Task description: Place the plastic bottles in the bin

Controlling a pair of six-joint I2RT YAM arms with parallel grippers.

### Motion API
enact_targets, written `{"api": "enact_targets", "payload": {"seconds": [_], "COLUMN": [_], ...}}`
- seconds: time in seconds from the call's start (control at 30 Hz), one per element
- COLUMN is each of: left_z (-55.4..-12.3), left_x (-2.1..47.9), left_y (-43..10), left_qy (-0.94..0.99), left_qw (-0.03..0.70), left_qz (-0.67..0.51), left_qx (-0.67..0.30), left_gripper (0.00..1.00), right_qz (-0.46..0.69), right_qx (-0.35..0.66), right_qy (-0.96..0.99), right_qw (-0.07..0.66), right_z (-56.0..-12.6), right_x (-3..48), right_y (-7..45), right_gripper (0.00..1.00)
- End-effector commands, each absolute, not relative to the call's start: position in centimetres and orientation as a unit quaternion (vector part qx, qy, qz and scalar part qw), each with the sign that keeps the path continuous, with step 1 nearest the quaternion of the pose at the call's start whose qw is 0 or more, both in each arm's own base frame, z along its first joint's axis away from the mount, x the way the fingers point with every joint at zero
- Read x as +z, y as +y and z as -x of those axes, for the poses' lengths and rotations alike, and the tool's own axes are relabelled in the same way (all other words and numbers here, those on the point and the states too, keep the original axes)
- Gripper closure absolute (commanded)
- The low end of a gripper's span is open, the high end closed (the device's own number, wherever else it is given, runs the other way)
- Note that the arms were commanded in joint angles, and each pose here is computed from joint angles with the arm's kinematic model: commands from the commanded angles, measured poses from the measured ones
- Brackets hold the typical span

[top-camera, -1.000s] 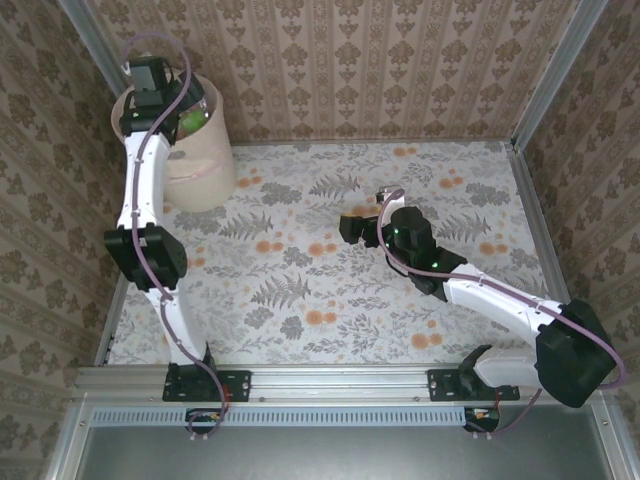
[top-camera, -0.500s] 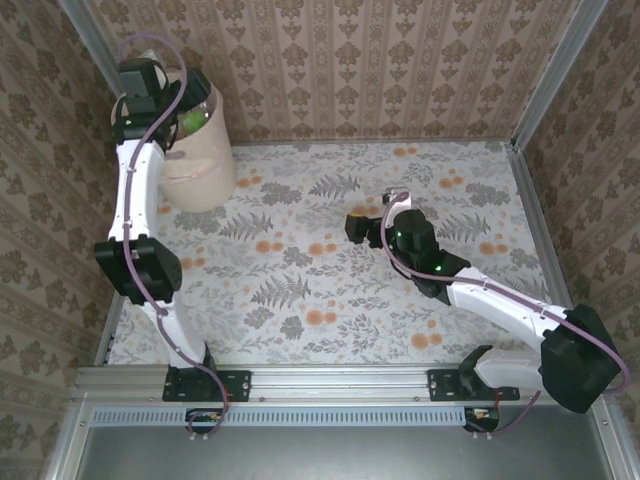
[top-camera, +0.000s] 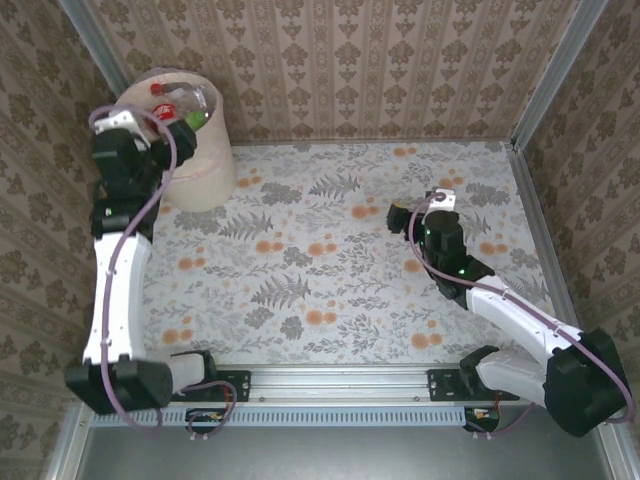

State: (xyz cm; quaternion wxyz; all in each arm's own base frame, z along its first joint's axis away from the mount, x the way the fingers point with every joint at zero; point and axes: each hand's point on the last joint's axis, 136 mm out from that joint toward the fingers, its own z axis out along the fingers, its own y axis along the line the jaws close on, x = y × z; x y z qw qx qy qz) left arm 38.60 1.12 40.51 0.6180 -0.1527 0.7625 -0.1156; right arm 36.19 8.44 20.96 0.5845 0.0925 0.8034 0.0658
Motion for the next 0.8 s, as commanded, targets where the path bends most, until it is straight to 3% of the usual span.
{"api": "enact_targets", "payload": {"seconds": [0.0,0.17,0.43,0.6,0.77], "left_z": [-36.6,-33.8,-33.2,-33.5,-34.7], "left_x": [37.9,32.8,21.2,17.1,15.6], "left_y": [4.5,6.5,7.1,6.2,4.1], "left_qy": [0.74,0.744,0.811,0.813,0.785], "left_qw": [0.633,0.612,0.533,0.548,0.608], "left_qz": [0.222,0.27,0.234,0.19,0.106], "left_qx": [-0.055,-0.012,0.055,0.048,0.05], "left_gripper": [0.0,0.0,0.0,0.0,0.0], "right_qz": [-0.113,-0.125,-0.157,-0.125,-0.073], "right_qx": [0.014,-0.034,-0.092,-0.117,-0.086], "right_qy": [0.796,0.803,0.819,0.832,0.842], "right_qw": [0.594,0.581,0.544,0.528,0.527], "right_z": [-36.1,-36.2,-36.4,-36.9,-37.9], "right_x": [20.7,19.2,15.8,13.6,11.9], "right_y": [5.1,1.9,-2.8,-3.8,-2.4], "right_gripper": [0.0,0.0,0.0,0.0,0.0]}}
